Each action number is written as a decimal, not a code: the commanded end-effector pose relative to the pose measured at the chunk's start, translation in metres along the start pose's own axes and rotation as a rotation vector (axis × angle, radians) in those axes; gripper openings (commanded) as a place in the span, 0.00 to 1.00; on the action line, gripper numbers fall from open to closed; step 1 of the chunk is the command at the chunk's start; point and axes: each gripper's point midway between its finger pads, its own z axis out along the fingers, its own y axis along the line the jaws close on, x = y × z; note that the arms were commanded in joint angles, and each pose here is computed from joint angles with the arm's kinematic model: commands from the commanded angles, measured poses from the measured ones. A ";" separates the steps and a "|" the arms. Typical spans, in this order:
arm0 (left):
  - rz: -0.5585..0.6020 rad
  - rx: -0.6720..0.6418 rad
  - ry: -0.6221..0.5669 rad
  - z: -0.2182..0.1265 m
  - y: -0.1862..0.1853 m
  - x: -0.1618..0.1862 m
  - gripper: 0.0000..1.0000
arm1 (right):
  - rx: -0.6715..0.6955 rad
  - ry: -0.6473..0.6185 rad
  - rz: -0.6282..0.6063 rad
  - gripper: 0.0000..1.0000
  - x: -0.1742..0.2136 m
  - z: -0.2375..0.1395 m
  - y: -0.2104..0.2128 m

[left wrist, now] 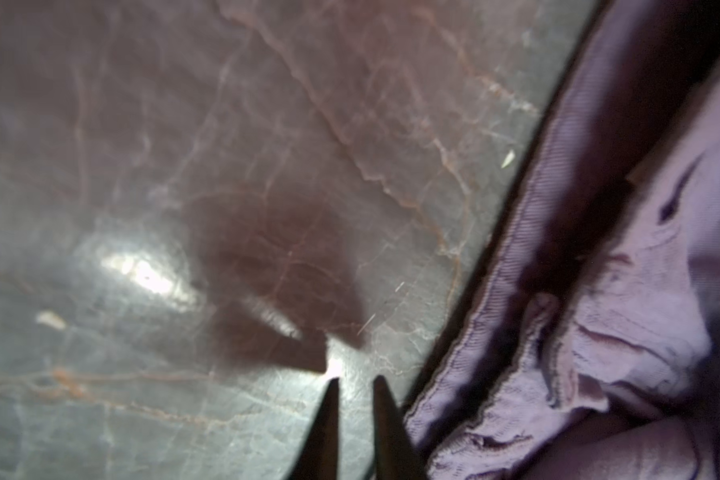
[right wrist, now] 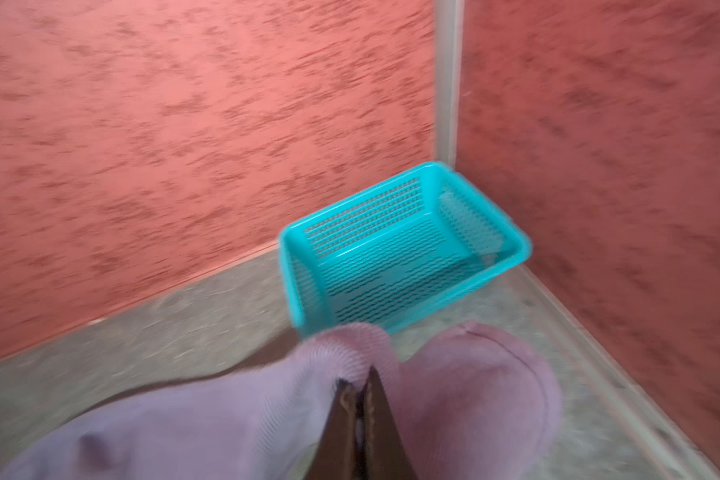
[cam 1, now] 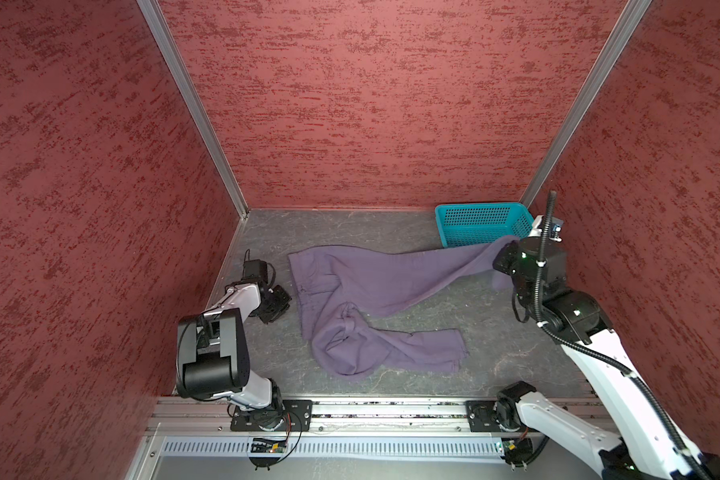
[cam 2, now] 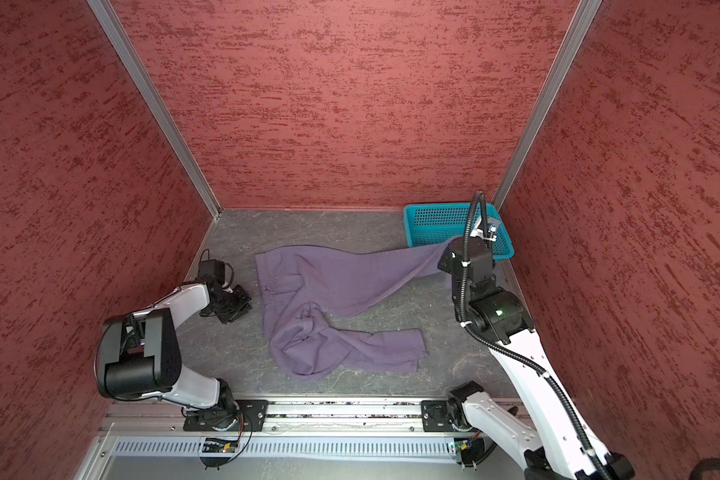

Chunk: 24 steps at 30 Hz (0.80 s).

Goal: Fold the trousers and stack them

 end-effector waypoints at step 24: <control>0.151 -0.015 -0.001 0.034 -0.105 -0.034 0.48 | -0.248 0.583 0.018 0.00 0.214 0.051 0.034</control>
